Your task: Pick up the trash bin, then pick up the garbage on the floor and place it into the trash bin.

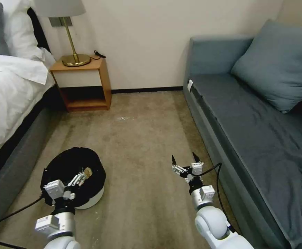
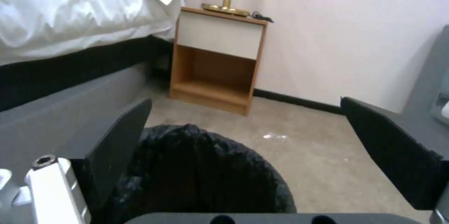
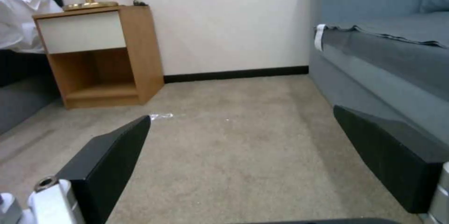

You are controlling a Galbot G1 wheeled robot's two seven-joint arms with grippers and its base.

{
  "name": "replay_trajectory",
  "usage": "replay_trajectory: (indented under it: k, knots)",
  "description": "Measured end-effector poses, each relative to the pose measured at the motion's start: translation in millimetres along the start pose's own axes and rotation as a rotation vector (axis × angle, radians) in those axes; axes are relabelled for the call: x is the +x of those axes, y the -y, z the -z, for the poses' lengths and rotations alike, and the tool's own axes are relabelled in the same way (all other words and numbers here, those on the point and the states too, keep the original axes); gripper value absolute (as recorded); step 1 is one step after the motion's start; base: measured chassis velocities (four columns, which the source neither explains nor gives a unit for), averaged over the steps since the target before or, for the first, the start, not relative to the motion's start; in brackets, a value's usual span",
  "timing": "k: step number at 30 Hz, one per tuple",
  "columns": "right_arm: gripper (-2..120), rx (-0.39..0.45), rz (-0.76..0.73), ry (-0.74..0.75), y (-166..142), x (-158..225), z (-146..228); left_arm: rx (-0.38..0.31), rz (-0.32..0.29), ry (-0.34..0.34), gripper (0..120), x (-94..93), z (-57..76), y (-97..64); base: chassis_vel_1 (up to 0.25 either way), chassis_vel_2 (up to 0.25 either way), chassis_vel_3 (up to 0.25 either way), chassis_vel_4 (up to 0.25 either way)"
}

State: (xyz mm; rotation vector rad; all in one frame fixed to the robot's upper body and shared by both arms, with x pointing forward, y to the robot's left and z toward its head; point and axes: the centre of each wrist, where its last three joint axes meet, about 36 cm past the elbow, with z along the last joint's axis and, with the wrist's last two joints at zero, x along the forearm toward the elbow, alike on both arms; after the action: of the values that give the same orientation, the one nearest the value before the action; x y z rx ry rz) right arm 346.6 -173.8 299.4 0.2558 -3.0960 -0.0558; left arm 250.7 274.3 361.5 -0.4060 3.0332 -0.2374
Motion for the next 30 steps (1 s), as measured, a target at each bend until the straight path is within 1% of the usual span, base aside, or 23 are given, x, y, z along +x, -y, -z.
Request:
replay_trajectory:
  k: [30]
  knots:
    - [100, -0.003, 0.001, 0.002, -0.1, -1.3, 0.7, 0.007, 0.003, 0.0, 100, 0.1, -0.2, -0.4, 0.0, 0.0, 0.0, 0.0]
